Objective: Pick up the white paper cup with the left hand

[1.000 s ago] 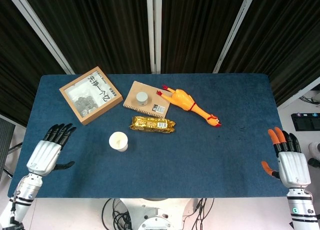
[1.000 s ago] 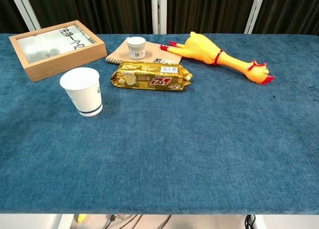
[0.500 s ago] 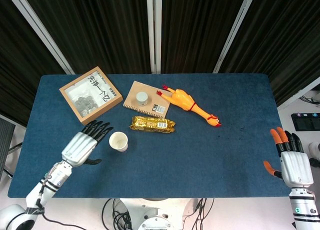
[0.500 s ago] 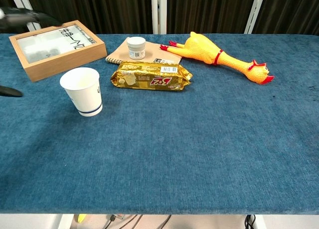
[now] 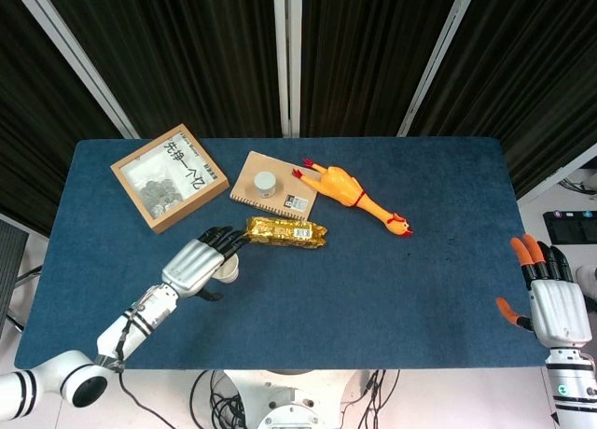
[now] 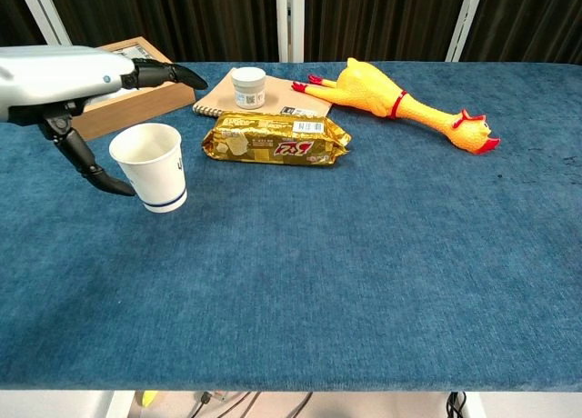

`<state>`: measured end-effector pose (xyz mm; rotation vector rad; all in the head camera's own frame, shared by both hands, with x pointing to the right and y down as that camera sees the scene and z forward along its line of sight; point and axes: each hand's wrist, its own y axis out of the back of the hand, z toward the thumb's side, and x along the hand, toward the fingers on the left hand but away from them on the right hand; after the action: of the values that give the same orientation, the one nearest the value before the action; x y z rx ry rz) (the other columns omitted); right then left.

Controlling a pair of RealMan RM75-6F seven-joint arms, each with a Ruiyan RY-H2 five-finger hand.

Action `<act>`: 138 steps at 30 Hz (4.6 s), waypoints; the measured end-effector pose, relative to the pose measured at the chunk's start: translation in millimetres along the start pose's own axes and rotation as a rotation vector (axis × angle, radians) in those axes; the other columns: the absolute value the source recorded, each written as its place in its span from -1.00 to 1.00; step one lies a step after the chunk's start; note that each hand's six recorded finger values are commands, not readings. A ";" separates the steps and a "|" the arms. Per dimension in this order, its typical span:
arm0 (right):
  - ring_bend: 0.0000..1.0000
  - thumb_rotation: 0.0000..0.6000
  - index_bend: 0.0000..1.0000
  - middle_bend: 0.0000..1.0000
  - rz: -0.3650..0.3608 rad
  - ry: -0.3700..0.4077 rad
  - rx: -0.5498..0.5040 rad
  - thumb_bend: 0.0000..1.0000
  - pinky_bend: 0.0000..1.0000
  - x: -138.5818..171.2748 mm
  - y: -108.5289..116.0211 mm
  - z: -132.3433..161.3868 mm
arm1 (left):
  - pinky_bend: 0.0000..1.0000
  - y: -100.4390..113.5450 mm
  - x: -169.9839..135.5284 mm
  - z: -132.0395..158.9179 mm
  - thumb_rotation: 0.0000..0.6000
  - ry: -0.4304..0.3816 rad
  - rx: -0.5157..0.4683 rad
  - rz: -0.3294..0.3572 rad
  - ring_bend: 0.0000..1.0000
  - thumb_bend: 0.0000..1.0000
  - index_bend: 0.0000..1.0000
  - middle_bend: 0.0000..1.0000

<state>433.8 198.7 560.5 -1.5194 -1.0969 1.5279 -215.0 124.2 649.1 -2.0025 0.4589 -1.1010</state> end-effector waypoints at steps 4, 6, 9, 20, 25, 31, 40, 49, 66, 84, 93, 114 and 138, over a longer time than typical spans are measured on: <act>-1.00 1.00 -1.00 -1.00 -0.005 0.000 -0.004 -0.65 -1.00 0.0 1.0 -0.1 | -0.68 -2.1 5.0 -2.9 1.00 0.013 0.037 -0.009 -0.99 -0.91 -0.83 -0.80; -1.00 1.00 -1.00 -1.00 -0.007 0.000 -0.006 -0.65 -1.00 0.2 1.2 0.0 | -0.65 -3.3 6.6 -5.3 1.00 0.025 0.073 -0.010 -0.96 -0.91 -0.80 -0.76; -1.00 1.00 -1.00 -1.00 -0.006 0.002 -0.008 -0.65 -1.00 0.2 0.9 0.3 | -0.62 -6.2 8.4 -9.8 1.00 0.055 0.098 -0.018 -0.94 -0.91 -0.73 -0.71; -1.00 1.00 -1.00 -1.00 0.019 0.004 0.003 -0.65 -1.00 -1.4 -2.5 0.2 | -0.57 -11.5 12.8 -17.5 1.00 0.102 0.107 -0.027 -0.88 -0.81 -0.48 -0.48; -1.00 1.00 -1.00 -1.00 0.022 -0.006 0.002 -0.65 -1.00 -2.6 -3.1 -1.5 | -0.56 -12.2 13.3 -17.5 1.00 0.100 0.079 -0.027 -0.82 -0.77 -0.35 -0.36; -1.00 1.00 -1.00 -1.00 0.024 -0.006 0.001 -0.65 -1.00 -3.2 -3.4 -1.2 | -0.55 -7.1 13.5 -18.4 1.00 0.097 0.060 0.013 -0.74 -0.73 -0.25 -0.26; -1.00 1.00 -1.00 -1.00 0.028 -0.006 0.000 -0.65 -1.00 -3.7 -4.1 -1.5 | -0.53 -4.2 7.2 -23.5 1.00 0.090 -0.039 0.075 -0.61 -0.69 -0.13 -0.13; -1.00 1.00 -1.00 -1.00 0.039 -0.008 0.000 -0.65 -1.00 -4.1 -6.2 -1.4 | -0.53 -10.8 -3.0 -21.3 1.00 0.036 -0.274 0.133 -0.61 -0.70 -0.12 -0.13; -1.00 1.00 -1.00 -1.00 0.097 -0.005 -0.008 -0.65 -1.00 -6.6 -11.8 -3.5 | -0.55 -61.3 6.2 -9.7 1.00 -0.084 -0.530 0.188 -0.62 -0.71 -0.13 -0.14; -1.00 1.00 -1.00 -1.00 0.092 -0.004 -0.008 -0.65 -1.00 -7.1 -11.5 -3.2 | -0.73 -73.3 -0.7 -18.9 1.00 -0.079 -0.395 0.089 -1.00 -0.72 -0.85 -0.79; -1.00 1.00 -1.00 -1.00 0.095 -0.003 -0.010 -0.65 -1.00 -7.2 -11.6 -3.6 | -0.68 -57.6 -6.9 -5.3 1.00 -0.074 -0.115 0.110 -1.00 -0.72 -0.67 -0.68; -1.00 1.00 -1.00 -1.00 0.094 -0.013 -0.010 -0.65 -1.00 -8.3 -10.6 -7.2 | -0.71 -51.4 11.4 45.8 1.00 0.014 0.263 -0.020 -1.00 -0.72 -0.40 -0.43; -1.00 1.00 -1.00 -1.00 0.102 -0.017 -0.009 -0.65 -1.00 -9.5 -11.2 -8.8 | -0.71 -51.7 24.4 52.4 1.00 -0.002 0.304 0.012 -0.78 -0.63 -0.10 -0.13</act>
<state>442.2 195.1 575.0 -1.5922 -1.0512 1.6087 -161.0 165.5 686.3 -1.7321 0.2826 -1.0901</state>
